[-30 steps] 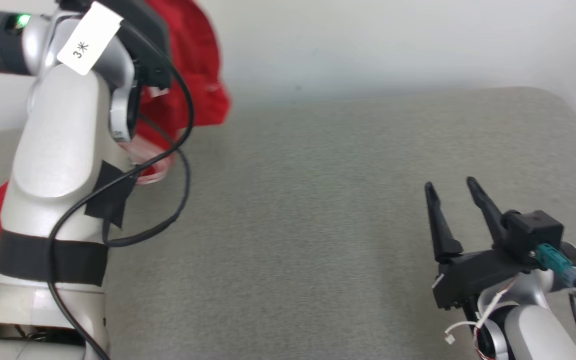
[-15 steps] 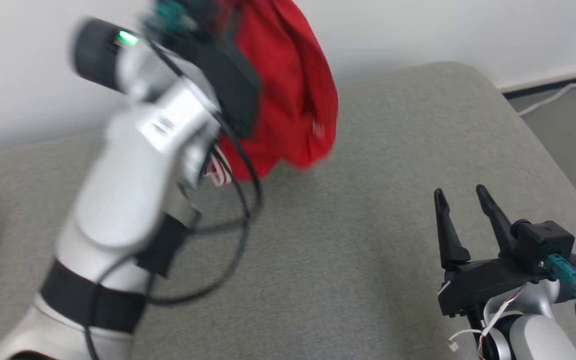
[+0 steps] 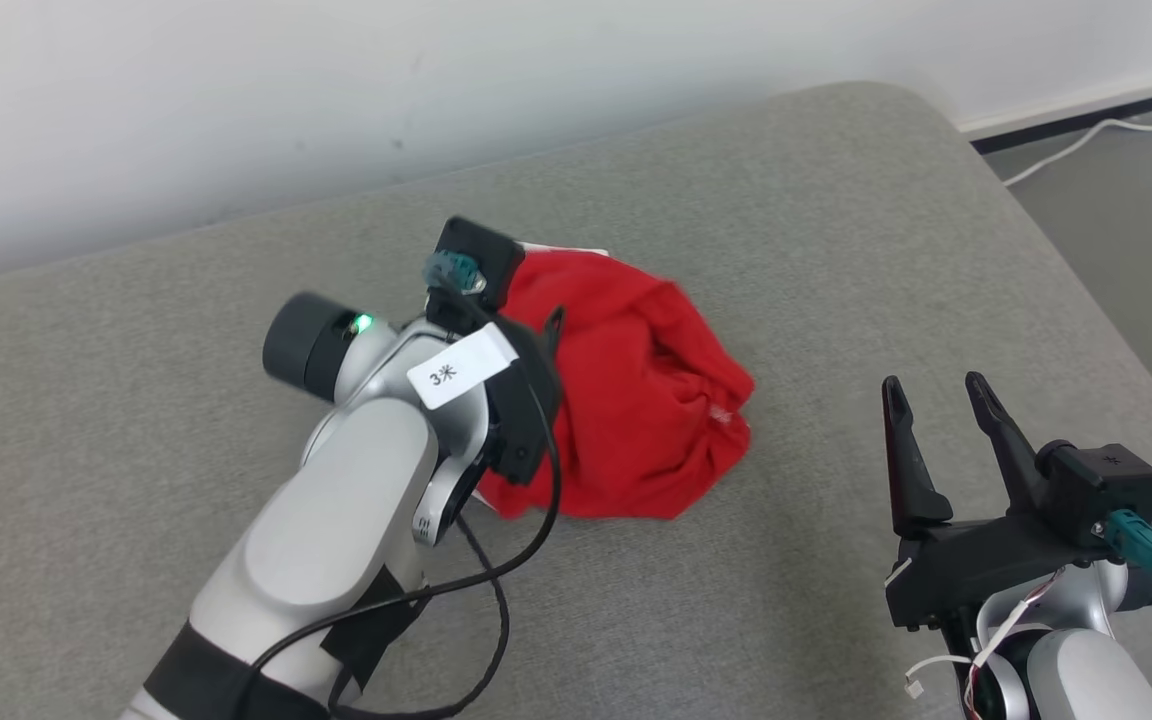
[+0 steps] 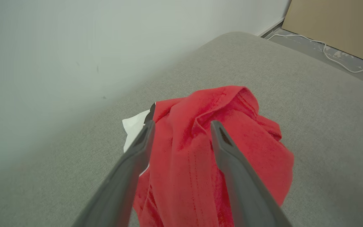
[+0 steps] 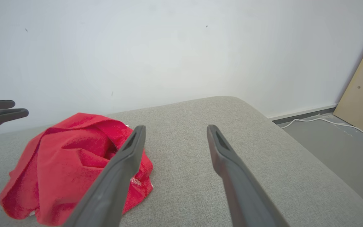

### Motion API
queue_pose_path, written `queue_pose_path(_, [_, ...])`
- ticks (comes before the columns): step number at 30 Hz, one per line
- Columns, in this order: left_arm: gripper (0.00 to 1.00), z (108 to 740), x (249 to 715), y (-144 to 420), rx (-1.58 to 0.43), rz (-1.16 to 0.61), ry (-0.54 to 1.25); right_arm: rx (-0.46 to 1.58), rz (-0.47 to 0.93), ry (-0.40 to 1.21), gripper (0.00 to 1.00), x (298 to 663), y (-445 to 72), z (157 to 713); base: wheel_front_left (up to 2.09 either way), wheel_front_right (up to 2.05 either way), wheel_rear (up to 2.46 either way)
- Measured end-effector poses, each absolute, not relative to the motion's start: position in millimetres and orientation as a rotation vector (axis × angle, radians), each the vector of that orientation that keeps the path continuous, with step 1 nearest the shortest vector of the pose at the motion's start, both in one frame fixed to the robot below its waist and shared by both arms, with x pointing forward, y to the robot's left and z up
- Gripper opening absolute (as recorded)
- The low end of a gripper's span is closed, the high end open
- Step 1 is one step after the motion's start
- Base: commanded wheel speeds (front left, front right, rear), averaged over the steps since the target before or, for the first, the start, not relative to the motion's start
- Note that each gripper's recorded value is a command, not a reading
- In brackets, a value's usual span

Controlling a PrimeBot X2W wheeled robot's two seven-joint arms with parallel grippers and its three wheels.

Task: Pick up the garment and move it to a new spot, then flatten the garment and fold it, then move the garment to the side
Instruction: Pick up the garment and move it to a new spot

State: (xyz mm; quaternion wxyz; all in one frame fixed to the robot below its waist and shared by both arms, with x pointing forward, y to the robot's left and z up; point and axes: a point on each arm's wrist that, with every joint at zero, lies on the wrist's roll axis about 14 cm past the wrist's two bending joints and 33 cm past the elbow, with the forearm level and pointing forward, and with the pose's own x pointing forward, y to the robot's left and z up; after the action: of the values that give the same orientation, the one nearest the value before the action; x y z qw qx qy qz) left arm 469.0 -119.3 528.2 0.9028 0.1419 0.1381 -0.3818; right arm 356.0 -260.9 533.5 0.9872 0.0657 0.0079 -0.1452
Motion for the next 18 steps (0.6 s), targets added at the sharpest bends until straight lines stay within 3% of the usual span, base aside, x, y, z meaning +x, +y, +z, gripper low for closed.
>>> queue_pose_path(7, [1.0,500.3,460.5,-93.5,0.257,-0.753,0.405,0.143,-0.258,0.018,1.0,364.9,-250.9,531.5,0.0,0.0,0.0])
queue_pose_path(18, [1.0,499.2,458.9,-53.0,0.235,-0.653,0.433,0.156,-0.191,0.02,1.0,370.4,-228.7,531.2,0.0,0.0,0.0])
